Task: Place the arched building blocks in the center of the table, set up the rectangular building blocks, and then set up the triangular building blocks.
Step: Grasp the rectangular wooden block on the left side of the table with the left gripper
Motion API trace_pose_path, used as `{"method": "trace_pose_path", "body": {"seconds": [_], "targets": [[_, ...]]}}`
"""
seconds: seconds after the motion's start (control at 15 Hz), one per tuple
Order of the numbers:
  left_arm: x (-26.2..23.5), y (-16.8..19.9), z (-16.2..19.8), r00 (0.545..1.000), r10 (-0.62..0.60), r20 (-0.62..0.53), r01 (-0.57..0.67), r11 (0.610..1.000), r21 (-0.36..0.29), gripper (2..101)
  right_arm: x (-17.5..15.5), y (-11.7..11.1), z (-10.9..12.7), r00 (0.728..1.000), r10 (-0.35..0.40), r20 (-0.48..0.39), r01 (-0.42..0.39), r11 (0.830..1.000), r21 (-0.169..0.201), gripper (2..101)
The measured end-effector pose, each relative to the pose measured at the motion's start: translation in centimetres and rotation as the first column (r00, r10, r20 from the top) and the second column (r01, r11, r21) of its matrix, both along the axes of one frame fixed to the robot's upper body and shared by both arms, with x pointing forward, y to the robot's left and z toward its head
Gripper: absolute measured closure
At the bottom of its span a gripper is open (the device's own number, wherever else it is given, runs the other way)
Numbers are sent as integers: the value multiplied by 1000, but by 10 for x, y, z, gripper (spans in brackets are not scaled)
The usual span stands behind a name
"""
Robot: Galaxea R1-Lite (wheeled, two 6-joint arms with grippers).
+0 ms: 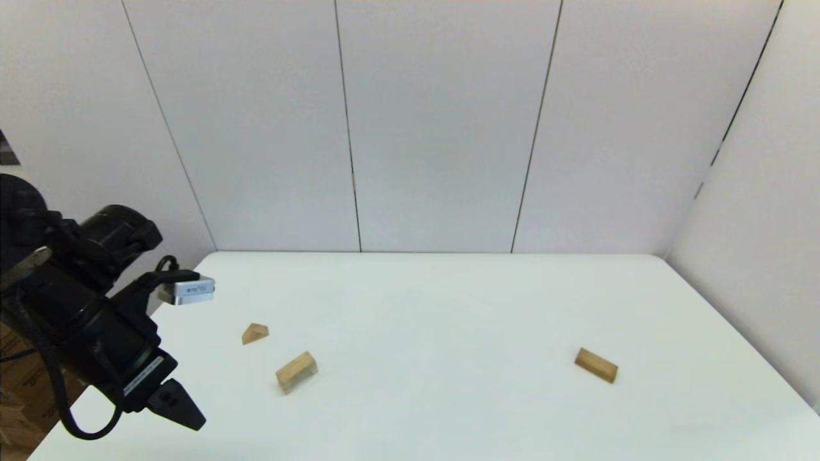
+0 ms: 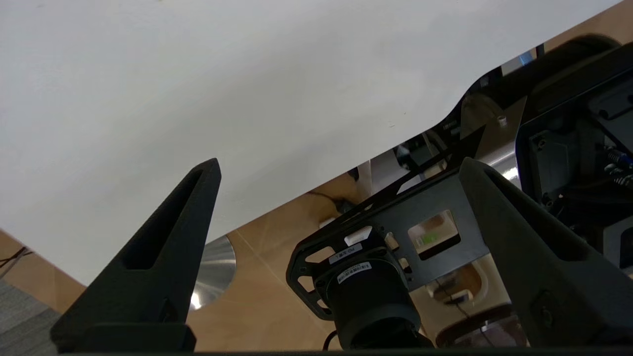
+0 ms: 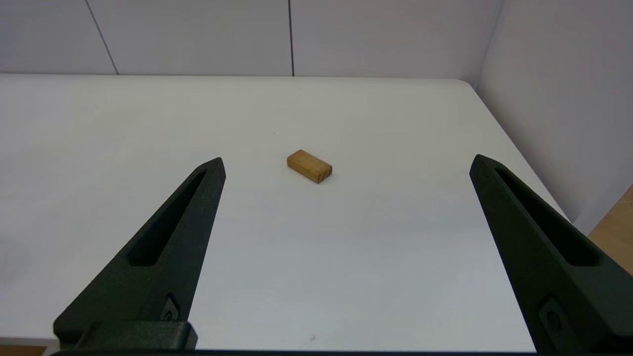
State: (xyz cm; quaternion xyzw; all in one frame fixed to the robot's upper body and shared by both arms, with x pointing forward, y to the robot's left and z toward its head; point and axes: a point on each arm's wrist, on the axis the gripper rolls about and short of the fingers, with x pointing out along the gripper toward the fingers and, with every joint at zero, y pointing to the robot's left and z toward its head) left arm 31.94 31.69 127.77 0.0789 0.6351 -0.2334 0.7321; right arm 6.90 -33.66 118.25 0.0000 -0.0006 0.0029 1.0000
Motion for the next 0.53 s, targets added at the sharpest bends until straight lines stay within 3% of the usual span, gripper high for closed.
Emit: {"method": "trace_pose_path", "body": {"seconds": [0.27,0.53], "targets": [[29,-11,-21,998,-14,-67,14,1000,2,54,0,0,0,1000,0,0,0,1000,0,43],[73,-35,-38,998,66,-16,-66,997,-25,54,0,0,0,1000,0,0,0,1000,0,43]]}}
